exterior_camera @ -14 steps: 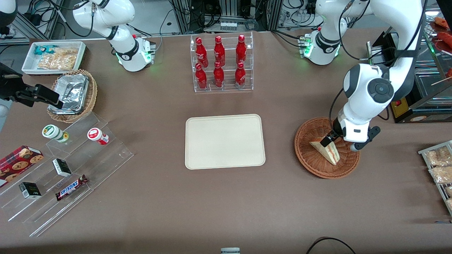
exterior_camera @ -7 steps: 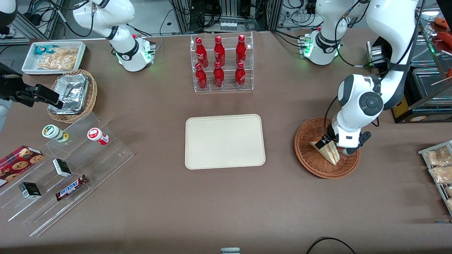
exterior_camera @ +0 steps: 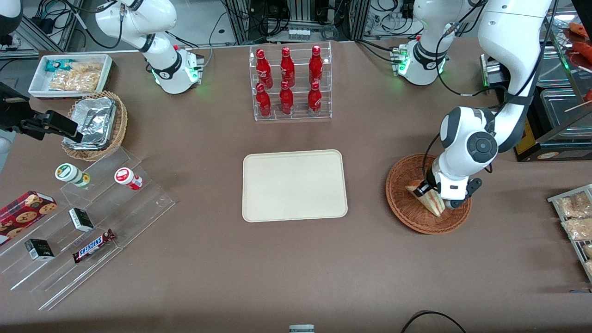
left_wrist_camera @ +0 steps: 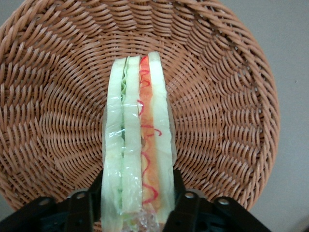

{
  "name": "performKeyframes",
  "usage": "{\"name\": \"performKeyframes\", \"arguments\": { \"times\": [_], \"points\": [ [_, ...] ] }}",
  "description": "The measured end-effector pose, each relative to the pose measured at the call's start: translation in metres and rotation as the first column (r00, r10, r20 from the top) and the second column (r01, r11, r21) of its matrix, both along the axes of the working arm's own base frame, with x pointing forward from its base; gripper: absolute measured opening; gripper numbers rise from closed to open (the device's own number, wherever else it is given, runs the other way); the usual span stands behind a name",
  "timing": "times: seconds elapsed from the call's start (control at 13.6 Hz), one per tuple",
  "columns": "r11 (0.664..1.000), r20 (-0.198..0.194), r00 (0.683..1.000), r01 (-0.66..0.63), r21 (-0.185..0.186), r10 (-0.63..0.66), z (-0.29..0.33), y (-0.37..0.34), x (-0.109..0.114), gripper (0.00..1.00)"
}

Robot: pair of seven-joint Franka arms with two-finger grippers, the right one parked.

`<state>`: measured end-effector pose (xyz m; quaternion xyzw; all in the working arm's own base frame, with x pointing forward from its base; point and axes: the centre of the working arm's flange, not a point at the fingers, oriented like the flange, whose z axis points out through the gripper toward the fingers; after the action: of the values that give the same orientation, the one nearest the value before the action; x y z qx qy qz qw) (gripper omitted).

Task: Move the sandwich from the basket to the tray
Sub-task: 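Lift the sandwich and carry it with the left gripper over the cream tray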

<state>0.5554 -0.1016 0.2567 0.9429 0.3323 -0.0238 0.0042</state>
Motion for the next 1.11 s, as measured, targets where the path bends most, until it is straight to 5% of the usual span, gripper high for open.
{"name": "performKeyframes", "arguments": {
  "times": [0.3, 0.52, 0.81, 1.11],
  "points": [
    [1.0, -0.031, 1.0, -0.001, 0.013, 0.002, 0.028, 0.001, 0.01, 0.2],
    [0.999, -0.102, 0.995, 0.007, 0.042, -0.003, 0.112, -0.001, 0.023, 0.2],
    [0.993, -0.039, 0.993, 0.116, 0.026, -0.114, 0.206, -0.087, 0.029, 0.18],
    [0.95, -0.06, 0.948, 0.313, 0.003, -0.312, 0.168, -0.237, -0.006, 0.15]
  ]
}}
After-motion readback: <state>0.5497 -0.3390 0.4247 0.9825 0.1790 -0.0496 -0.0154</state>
